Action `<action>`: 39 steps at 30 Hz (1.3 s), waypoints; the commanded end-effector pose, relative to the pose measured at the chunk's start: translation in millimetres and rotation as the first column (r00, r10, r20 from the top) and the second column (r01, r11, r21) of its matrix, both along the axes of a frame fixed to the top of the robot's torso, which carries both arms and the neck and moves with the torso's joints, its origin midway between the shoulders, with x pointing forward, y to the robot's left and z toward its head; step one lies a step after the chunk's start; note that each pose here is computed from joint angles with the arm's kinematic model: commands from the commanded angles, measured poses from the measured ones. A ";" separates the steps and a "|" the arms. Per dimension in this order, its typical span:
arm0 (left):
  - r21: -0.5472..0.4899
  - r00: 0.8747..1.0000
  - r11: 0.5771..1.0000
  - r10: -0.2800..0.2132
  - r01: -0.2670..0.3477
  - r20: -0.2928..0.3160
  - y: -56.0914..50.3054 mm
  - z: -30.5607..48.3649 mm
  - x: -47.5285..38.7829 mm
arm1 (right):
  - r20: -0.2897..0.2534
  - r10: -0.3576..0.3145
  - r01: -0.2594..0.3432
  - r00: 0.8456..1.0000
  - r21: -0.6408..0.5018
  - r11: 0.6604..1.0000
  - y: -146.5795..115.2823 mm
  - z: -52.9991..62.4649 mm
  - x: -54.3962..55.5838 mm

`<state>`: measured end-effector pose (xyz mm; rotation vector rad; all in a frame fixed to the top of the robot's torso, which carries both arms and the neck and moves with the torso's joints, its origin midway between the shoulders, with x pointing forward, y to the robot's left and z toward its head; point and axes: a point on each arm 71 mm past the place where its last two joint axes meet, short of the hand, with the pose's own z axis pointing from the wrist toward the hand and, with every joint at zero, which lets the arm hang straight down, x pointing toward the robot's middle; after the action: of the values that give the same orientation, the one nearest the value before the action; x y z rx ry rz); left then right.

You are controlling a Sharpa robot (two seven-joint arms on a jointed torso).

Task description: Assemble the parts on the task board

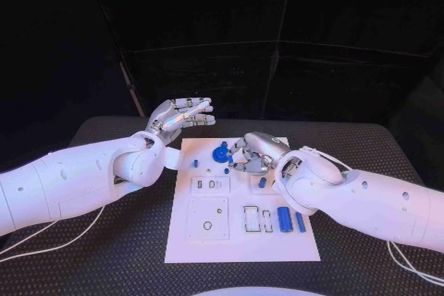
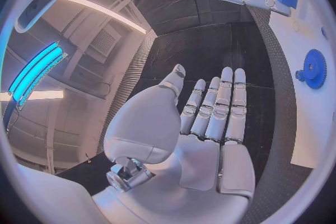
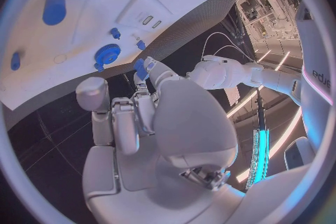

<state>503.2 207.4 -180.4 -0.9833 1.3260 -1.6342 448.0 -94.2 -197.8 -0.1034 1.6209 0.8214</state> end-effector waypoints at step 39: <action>-0.004 1.000 1.000 -0.017 0.017 0.002 -4.2 0.5 1.4 | -0.043 0.052 -0.058 0.998 -0.172 0.983 51.5 -51.2 -13.1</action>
<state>504.7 204.5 -181.3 -0.9841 1.3348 -1.6379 435.2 -43.5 -248.6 -0.2390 1.7230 0.7360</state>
